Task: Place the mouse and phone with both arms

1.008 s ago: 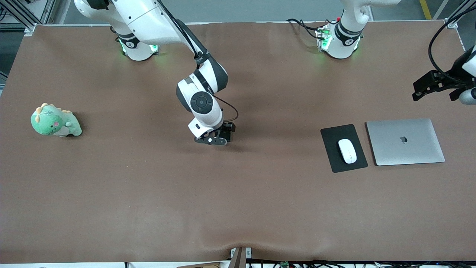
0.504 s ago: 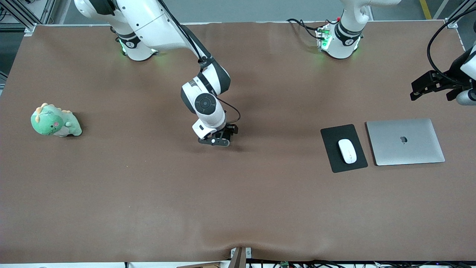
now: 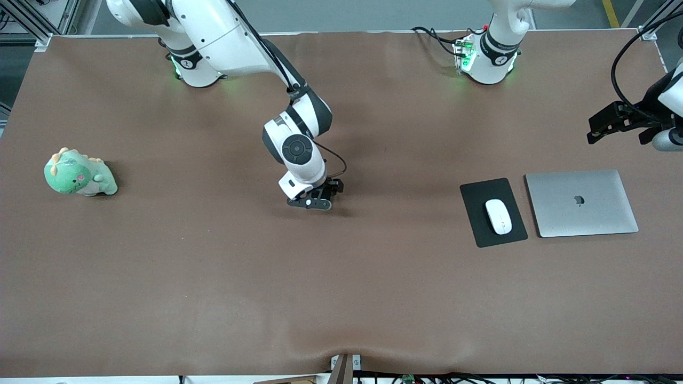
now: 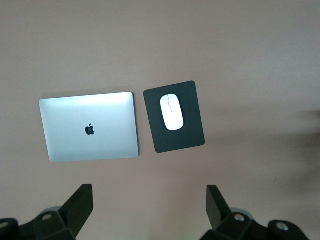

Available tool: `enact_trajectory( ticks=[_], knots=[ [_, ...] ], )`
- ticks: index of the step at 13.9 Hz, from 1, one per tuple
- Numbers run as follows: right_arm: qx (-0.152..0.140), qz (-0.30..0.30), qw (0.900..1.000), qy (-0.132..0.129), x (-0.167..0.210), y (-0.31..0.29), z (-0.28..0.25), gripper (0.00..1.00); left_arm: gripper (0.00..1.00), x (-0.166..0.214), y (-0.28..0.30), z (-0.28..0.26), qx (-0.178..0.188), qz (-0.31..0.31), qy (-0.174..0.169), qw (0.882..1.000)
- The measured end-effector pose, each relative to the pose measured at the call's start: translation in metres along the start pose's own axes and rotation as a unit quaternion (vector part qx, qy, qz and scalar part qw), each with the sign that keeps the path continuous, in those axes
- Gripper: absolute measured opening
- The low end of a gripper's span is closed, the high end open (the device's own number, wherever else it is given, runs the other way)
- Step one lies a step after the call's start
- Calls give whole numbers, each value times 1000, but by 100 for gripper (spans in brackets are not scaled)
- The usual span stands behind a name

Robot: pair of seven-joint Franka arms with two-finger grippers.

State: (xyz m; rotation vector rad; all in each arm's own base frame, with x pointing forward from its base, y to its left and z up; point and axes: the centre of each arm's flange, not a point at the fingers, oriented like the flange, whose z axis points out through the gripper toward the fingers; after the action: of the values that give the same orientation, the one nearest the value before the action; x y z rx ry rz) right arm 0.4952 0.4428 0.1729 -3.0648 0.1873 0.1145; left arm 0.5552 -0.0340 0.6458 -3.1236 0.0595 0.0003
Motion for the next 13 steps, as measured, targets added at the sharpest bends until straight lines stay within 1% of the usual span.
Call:
enact_trajectory(
  ticks=[2, 3, 4, 5, 6, 8, 10, 11, 13],
  knots=[
    [-1, -2, 1000, 0, -2, -1, 1, 100, 100, 0, -2, 1, 0, -4, -1, 1000],
    [-1, -2, 1000, 0, -2, -2, 1, 95, 100, 0, -3, 1, 0, -6, -1, 1000],
    [0, -2, 1000, 0, -2, -2, 1, 95, 100, 0, -4, 2, 0, -8, -2, 1000],
    [0, -3, 1000, 0, -2, -2, 0, 89, 100, 0, -6, 2, 0, -10, -3, 1000],
    [0, -3, 1000, 1, -1, -2, -2, 80, 100, 0, -10, 3, 0, -14, -3, 1000],
    [-4, -3, 1000, -4, 0, -3, -4, 80, 100, 0, -15, 4, 0, -19, -4, 1000],
    [-20, -3, 1000, -23, 3, -6, -15, 80, 100, 0, -16, 4, 0, -19, -5, 1000],
    [-23, -2, 999, -27, 6, -8, -24, 80, 100, 0, -16, 4, 0, -19, -5, 1000],
    [-19, 6, 999, -25, 14, -7, -47, 80, 100, 0, -16, 4, 0, -19, -5, 1000]
  ],
)
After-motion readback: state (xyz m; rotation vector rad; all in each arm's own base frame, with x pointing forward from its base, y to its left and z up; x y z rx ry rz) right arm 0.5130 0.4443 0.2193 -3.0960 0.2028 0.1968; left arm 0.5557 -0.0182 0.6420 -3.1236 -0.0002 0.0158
